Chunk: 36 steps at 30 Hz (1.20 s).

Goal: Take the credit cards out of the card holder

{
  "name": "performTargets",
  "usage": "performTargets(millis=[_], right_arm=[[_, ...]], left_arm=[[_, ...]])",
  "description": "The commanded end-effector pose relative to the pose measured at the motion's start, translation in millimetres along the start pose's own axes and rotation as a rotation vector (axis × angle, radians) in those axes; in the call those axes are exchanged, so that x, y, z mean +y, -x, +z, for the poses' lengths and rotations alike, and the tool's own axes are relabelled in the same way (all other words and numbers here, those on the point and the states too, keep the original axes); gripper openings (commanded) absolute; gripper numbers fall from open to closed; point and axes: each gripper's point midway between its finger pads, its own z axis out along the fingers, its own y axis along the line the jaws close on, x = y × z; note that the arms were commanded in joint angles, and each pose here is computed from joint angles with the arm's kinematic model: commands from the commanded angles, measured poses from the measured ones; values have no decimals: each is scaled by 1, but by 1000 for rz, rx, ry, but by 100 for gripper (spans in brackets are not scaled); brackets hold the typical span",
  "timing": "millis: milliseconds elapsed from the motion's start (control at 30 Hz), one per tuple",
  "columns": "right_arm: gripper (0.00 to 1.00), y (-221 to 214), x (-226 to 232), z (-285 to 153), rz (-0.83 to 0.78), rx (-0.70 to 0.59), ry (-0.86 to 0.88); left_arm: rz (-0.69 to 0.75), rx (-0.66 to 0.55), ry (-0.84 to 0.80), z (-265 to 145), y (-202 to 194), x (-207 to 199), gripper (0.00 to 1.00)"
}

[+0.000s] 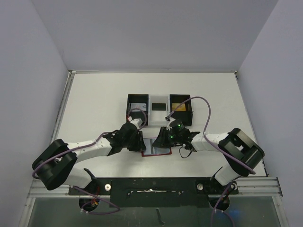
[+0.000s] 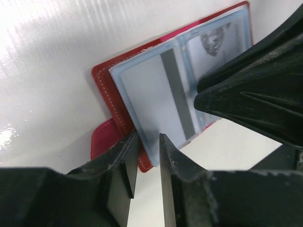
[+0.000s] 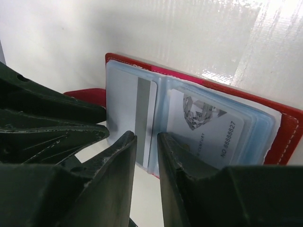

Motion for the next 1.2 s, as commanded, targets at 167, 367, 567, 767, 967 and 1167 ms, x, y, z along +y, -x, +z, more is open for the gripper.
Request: performTargets(millis=[167,367,567,767,967,1167], right_arm=[[22,-4,-3,10,-9,17,-49],[9,-1,14,9,3,-3,57],[18,13,29,8,37,-35,134],[11,9,17,15,19,-21,63],[0,14,23,4,-6,-58,91],[0,15,23,-3,-8,-49,107]], left_arm=[[52,-7,19,11,9,0,12],[62,0,33,11,7,4,3],[62,4,11,10,6,0,0],[61,-2,1,10,8,-3,0],[59,-15,14,8,11,-1,0],[53,-27,35,6,13,2,0]])
